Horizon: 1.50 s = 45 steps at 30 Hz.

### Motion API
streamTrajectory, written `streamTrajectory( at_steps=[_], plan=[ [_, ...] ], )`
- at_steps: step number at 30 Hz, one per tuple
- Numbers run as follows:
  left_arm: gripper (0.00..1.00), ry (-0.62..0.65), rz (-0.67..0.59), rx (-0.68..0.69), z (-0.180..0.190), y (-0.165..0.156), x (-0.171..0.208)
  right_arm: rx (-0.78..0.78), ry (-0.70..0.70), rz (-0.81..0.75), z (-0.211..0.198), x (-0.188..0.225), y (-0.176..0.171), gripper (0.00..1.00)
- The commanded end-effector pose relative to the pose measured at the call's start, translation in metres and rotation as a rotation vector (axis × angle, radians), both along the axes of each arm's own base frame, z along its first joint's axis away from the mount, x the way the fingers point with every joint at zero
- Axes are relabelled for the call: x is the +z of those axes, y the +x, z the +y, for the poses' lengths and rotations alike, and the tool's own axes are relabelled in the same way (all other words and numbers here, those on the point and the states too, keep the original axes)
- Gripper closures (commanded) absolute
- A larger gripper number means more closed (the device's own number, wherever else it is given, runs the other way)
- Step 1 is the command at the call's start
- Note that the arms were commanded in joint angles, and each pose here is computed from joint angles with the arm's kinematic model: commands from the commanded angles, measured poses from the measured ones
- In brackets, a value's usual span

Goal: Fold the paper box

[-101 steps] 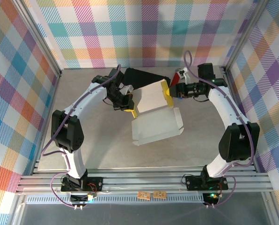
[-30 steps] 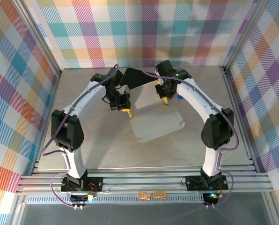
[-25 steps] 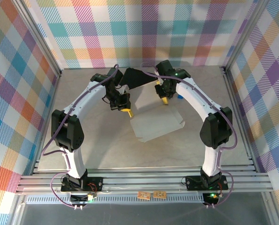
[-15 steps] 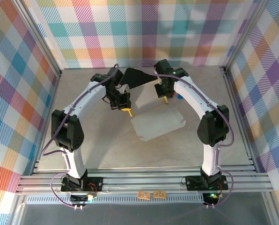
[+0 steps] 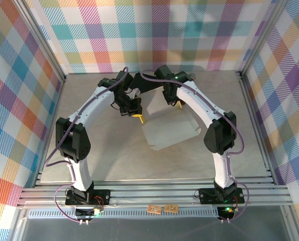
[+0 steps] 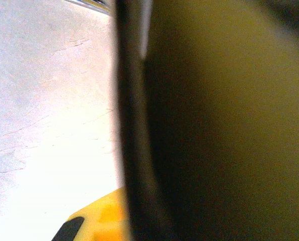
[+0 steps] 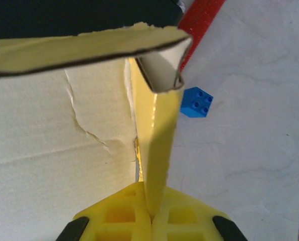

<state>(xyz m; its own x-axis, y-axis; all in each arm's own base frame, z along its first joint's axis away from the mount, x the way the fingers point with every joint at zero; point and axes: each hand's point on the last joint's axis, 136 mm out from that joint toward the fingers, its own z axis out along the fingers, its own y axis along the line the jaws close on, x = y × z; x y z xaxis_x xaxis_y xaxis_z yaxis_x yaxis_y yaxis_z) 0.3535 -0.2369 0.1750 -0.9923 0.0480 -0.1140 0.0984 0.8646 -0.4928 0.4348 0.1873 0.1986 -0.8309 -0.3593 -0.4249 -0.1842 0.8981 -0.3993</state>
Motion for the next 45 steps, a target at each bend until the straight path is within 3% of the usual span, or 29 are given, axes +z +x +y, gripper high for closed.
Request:
streamTrajectory(
  at_steps=[1, 4, 12, 18, 22, 26, 34, 39, 45],
  plan=[
    [1.0, 0.023, 0.006, 0.025, 0.004, 0.0, 0.007, -0.091, -0.174, -0.009, -0.036, 0.006, -0.004, 1.0],
    [1.0, 0.027, 0.01, 0.028, 0.004, 0.0, 0.006, -0.093, -0.205, -0.033, -0.036, 0.011, -0.004, 1.0],
    [1.0, 0.028, 0.014, 0.032, 0.004, 0.0, 0.006, -0.037, -0.118, -0.014, -0.019, 0.014, -0.006, 1.0],
    [1.0, 0.044, 0.026, 0.069, 0.007, 0.001, 0.004, 0.109, 0.187, 0.111, 0.029, 0.008, -0.022, 1.0],
    [1.0, 0.057, 0.027, 0.082, 0.01, 0.001, 0.004, 0.113, 0.269, 0.152, 0.038, 0.007, -0.029, 0.99],
    [1.0, 0.061, 0.024, 0.082, 0.011, -0.001, 0.006, 0.089, 0.288, 0.148, 0.032, 0.01, -0.026, 0.93],
    [1.0, 0.055, 0.028, 0.075, 0.011, -0.003, 0.006, 0.047, 0.342, 0.102, 0.02, 0.027, -0.015, 0.62],
    [1.0, 0.046, 0.029, 0.072, 0.01, -0.004, 0.007, 0.052, 0.304, 0.09, 0.016, 0.022, -0.005, 0.6],
    [1.0, 0.047, 0.026, 0.07, 0.01, -0.004, 0.008, 0.049, 0.269, 0.106, 0.017, 0.007, 0.003, 0.66]
  ],
)
